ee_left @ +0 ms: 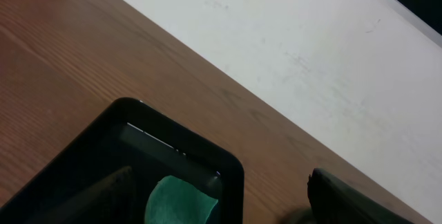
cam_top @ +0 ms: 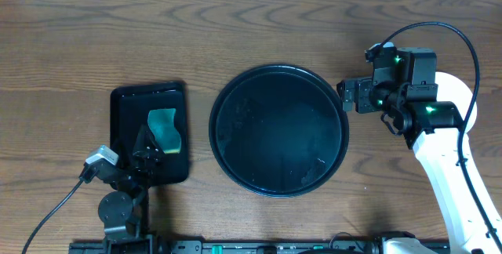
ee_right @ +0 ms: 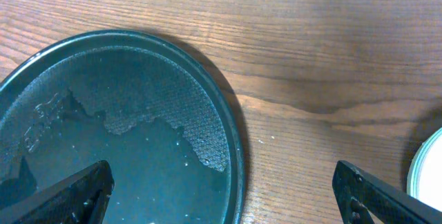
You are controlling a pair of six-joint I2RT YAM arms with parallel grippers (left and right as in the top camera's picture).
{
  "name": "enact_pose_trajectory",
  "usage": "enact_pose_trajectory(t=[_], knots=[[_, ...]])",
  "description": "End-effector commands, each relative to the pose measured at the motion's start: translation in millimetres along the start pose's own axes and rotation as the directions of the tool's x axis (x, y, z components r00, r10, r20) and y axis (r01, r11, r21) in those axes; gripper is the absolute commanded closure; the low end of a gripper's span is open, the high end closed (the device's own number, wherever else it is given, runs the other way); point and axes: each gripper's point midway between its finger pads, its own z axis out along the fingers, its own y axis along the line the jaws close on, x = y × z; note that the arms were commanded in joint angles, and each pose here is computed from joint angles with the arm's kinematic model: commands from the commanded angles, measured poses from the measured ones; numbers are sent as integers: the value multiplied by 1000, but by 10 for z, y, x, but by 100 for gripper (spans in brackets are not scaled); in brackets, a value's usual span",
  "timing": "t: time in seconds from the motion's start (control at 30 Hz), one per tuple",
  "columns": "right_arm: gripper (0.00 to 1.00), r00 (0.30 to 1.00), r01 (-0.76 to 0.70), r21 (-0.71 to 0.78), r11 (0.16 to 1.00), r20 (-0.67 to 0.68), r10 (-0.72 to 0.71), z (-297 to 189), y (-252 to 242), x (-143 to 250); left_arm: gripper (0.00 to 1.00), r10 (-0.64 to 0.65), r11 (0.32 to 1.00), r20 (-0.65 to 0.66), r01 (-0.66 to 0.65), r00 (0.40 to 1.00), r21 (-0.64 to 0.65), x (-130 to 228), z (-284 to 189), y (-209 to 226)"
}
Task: Clean dirty plates on tray and stack at the side
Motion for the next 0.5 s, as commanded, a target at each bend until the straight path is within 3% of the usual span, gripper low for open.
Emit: enact_pose_trajectory(t=[0.0,0.23,0.47], knots=[[1,999,27,-1,1000,45,-27,-169,50,-85,20,14,999,-39,-15,999,-36,119,2,103],[1,978,55,7,998,199,-56,-820,169,-215,20,14,999,-39,-15,999,-37,119,2,103],[1,874,104,33,994,473,-107,-1844,356,-285,20,14,999,-39,-15,999,-37,119,2,103]])
